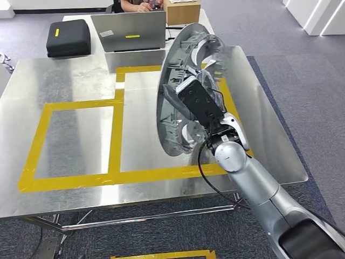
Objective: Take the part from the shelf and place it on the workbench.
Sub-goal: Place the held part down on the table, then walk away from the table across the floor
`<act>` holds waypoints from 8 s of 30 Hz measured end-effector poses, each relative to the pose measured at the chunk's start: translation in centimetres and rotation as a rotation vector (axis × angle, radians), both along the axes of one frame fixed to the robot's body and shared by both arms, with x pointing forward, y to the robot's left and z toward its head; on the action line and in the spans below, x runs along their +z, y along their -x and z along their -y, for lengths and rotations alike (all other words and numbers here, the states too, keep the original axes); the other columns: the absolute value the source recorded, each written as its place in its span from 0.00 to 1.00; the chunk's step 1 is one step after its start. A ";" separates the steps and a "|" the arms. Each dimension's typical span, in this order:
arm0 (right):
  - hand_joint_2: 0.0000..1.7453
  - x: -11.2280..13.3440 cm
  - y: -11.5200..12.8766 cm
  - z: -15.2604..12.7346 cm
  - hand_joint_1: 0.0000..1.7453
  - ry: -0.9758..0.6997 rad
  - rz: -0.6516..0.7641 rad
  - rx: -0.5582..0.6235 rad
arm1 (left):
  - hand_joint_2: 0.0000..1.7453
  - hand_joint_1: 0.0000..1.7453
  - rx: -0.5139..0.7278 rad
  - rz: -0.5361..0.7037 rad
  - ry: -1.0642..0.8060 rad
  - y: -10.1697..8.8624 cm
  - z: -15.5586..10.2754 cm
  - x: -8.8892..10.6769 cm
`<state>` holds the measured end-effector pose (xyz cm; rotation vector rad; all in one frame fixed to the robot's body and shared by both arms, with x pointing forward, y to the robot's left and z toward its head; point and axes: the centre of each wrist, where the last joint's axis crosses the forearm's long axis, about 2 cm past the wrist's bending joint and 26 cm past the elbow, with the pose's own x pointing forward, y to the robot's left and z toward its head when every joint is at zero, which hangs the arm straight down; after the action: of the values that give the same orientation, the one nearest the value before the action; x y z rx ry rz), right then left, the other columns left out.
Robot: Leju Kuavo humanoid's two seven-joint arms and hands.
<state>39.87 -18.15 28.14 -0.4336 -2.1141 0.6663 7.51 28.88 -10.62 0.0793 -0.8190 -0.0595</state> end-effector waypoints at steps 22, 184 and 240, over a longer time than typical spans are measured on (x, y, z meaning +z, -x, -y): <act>0.00 -0.3 -1.1 1.1 0.00 0.009 -0.011 -0.125 | 0.00 0.00 0.011 -0.008 0.007 -0.1 0.2 0.0; 0.00 -7.9 20.2 4.7 0.00 -0.589 0.150 0.193 | 0.00 0.00 0.329 -0.019 -0.006 4.9 0.0 -0.4; 0.00 -8.1 20.2 4.6 0.00 -0.590 0.112 0.185 | 0.00 0.00 0.353 -0.023 -0.008 5.3 -0.4 -0.2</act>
<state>19.71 -22.80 20.07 0.0536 -2.3466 0.0955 2.18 29.32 -10.78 0.2295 -0.7715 0.2688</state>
